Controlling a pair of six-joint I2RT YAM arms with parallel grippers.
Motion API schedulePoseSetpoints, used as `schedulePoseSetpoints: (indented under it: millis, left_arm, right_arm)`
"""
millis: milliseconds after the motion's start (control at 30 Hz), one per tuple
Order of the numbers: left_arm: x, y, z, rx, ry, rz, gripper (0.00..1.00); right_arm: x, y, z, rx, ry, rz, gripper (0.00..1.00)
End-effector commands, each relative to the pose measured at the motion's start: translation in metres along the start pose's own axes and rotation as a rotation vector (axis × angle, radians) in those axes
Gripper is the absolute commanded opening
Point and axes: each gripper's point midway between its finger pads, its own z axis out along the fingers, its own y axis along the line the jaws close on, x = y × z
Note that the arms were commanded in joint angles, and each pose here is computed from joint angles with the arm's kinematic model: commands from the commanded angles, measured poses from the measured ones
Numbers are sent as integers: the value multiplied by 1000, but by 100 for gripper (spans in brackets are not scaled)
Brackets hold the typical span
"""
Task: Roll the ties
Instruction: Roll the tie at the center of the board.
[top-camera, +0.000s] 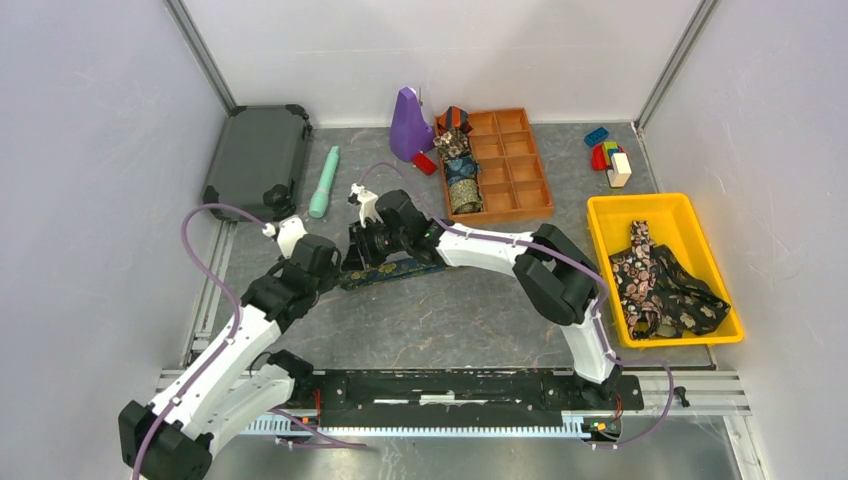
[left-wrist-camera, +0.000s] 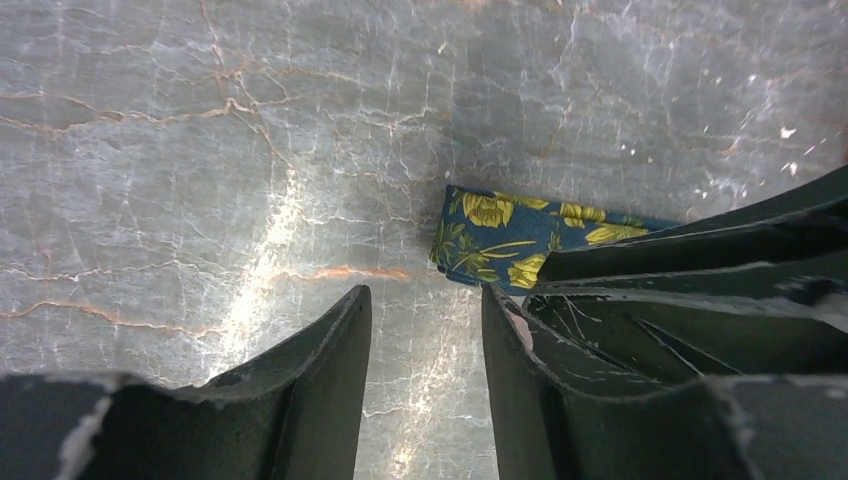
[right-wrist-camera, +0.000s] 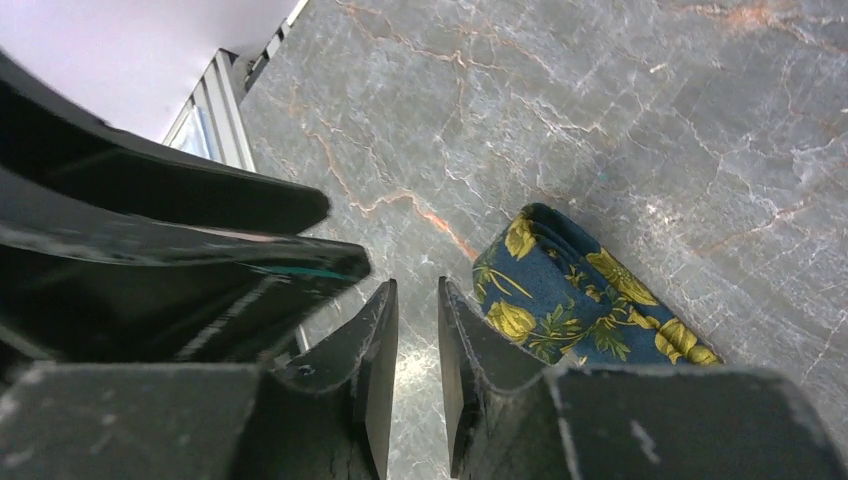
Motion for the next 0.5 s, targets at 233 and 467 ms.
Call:
schedulePoseSetpoints:
  millis: [233,467]
  left_arm:
    - [-13,11,-5,-7,-70,-49,52]
    - [-8,12,2,-10,-70,-47,52]
  right_arm:
    - [-5,-12,14,17,-16,8,24]
    - [3,-36,19,66,2,10,22]
